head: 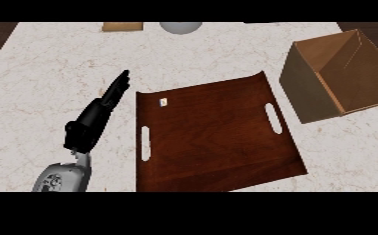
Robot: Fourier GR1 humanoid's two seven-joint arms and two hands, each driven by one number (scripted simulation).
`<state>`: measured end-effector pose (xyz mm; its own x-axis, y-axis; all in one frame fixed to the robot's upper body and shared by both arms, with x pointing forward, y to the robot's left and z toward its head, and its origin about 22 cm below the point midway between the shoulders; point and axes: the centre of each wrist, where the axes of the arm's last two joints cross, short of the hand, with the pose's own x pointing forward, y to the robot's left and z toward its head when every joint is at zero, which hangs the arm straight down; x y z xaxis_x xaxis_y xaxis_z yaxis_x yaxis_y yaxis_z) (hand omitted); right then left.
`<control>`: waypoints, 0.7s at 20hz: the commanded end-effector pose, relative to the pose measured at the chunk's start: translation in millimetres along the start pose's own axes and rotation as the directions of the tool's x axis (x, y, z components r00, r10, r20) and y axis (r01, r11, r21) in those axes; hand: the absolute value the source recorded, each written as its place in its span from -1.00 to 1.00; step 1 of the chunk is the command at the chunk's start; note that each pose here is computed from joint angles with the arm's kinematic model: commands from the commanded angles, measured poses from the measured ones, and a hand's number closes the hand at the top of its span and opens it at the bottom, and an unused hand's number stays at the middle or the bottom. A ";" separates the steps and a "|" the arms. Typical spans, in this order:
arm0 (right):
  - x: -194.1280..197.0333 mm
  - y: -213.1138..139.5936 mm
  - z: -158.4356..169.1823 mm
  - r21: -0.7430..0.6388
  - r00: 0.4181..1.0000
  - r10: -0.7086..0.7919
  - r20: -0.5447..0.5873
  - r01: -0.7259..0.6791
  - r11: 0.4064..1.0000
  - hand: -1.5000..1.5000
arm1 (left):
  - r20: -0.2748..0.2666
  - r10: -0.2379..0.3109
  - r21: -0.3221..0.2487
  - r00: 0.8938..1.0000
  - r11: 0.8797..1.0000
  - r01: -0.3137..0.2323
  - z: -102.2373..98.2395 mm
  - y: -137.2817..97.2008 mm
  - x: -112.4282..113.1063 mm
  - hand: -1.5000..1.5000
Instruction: Pick the lemon from the tray and place it in the cardboard box
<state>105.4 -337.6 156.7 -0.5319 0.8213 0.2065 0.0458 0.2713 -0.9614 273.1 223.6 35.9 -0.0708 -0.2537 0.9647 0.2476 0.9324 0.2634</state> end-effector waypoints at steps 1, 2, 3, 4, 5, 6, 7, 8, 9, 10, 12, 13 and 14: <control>18.9 -33.9 6.6 -0.106 0.996 -0.078 0.035 0.082 0.991 1.00 | 0.018 0.001 0.002 1.000 1.000 -0.001 -11.0 6.9 8.1 0.00; 12.7 -39.2 13.0 -0.143 0.998 -0.059 0.004 0.059 0.988 1.00 | 0.000 0.023 -0.004 1.000 1.000 -0.023 -5.5 -19.8 7.8 0.00; 14.4 -43.3 15.8 -0.144 0.995 -0.095 -0.026 0.091 0.985 1.00 | -0.007 -0.006 0.008 1.000 1.000 0.006 -5.2 -0.4 6.7 0.00; 2.5 -46.7 26.0 -0.149 0.994 -0.107 -0.035 0.101 0.984 1.00 | -0.005 -0.003 -0.006 1.000 1.000 0.003 1.3 -1.1 -8.0 0.00; 11.9 -55.7 23.6 -0.141 0.991 -0.128 -0.040 0.121 0.983 1.00 | -0.005 0.007 0.001 1.000 1.000 -0.007 -0.8 -10.6 8.3 0.00; 9.0 -63.9 25.3 -0.158 0.988 -0.139 -0.063 0.128 0.979 1.00 | 0.016 0.006 -0.013 1.000 1.000 -0.006 1.6 -2.6 12.4 0.00; 3.9 -70.5 29.2 -0.175 0.986 -0.145 -0.077 0.130 0.976 1.00 | -0.013 0.002 -0.015 1.000 1.000 -0.002 -5.3 -7.9 2.4 0.00; -0.6 -83.3 22.6 -0.202 0.987 -0.134 -0.093 0.113 0.973 1.00 | 0.006 0.002 -0.037 1.000 0.999 -0.002 -6.7 -2.8 24.0 0.00; 15.4 -90.6 21.7 -0.192 0.986 -0.118 -0.121 0.094 0.977 1.00 | -0.002 -0.004 -0.027 1.000 1.000 0.004 -6.2 -2.6 4.9 0.00; 0.5 -94.0 31.5 -0.242 0.982 -0.145 -0.122 0.112 0.964 1.00 | 0.016 0.005 -0.011 1.000 1.000 -0.005 -3.6 1.2 4.7 0.00; -7.9 -105.8 32.8 -0.239 0.977 -0.139 -0.162 0.098 0.966 1.00 | 0.015 0.001 -0.029 1.000 1.000 -0.001 -15.6 -2.6 18.0 0.00; 10.5 -106.5 17.8 -0.243 0.972 -0.155 -0.177 0.109 0.964 1.00 | 0.026 -0.011 -0.039 1.000 0.999 0.012 -16.9 -10.0 28.3 0.00; -6.2 -123.9 6.9 -0.251 0.974 -0.126 -0.186 0.076 0.965 1.00 | 0.014 -0.001 -0.054 1.000 0.999 0.001 -13.3 -5.7 5.3 0.00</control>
<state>85.7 -374.5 245.0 -0.4020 0.8438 0.3556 0.1790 0.4533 -0.8732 280.9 213.4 46.9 -0.0831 -0.2524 0.9640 0.2767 0.9235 0.2656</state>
